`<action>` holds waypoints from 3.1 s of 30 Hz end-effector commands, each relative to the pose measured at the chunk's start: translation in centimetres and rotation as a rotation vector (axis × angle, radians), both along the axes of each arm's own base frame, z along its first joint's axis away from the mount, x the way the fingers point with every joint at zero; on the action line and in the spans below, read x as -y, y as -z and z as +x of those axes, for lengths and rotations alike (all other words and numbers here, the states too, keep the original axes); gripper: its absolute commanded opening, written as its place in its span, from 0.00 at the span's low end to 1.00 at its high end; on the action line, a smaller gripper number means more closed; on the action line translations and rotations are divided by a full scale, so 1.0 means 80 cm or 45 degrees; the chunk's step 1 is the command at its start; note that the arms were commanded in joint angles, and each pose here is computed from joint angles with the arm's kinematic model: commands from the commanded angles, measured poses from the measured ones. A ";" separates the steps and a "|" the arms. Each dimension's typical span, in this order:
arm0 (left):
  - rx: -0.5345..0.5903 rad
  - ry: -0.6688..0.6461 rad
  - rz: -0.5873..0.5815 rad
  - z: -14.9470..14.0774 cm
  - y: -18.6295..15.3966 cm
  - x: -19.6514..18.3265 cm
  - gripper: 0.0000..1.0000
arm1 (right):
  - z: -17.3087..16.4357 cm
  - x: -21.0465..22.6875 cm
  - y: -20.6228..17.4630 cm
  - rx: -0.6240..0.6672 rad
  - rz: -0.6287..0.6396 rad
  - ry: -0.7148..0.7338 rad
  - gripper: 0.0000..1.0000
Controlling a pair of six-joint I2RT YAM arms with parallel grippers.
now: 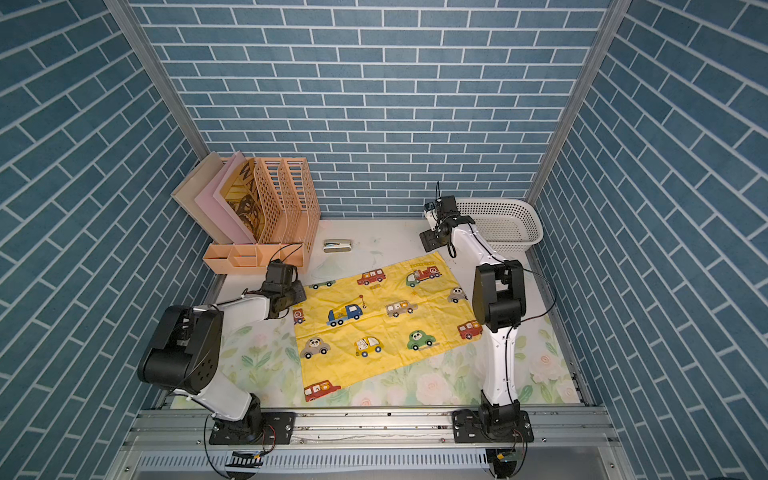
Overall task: Roll up the pillowcase
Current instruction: Fold the pillowcase at the center of the board.
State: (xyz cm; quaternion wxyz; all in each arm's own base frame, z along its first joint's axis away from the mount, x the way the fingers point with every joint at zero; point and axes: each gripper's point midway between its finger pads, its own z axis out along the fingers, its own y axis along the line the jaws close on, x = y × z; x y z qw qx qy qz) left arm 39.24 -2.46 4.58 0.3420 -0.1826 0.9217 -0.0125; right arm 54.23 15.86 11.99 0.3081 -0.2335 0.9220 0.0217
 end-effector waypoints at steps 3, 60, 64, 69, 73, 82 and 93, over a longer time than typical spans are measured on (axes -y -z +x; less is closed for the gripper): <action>-0.068 -0.052 0.126 -0.013 -0.015 -0.040 0.00 | -0.013 -0.004 0.041 -0.191 -0.036 -0.026 0.81; 0.194 0.002 0.207 0.041 -0.127 -0.051 0.00 | 0.049 -0.012 -0.116 0.423 0.199 -0.050 0.00; 0.181 -0.003 0.244 0.009 -0.121 -0.047 0.00 | 0.021 0.003 -0.097 0.427 0.174 -0.010 0.00; 0.135 -0.001 0.245 -0.019 -0.108 -0.043 0.00 | 0.000 0.023 -0.080 0.428 0.130 0.045 0.00; 0.111 0.014 0.233 -0.035 -0.098 -0.028 0.00 | -0.012 0.034 -0.065 0.394 0.102 0.075 0.00; -0.045 -0.022 0.225 -0.078 -0.057 0.000 0.00 | -0.042 0.052 -0.051 0.358 0.107 0.144 0.00; 0.033 -0.096 0.186 -0.122 -0.056 -0.009 0.00 | -0.082 0.070 -0.022 0.292 0.132 0.264 0.00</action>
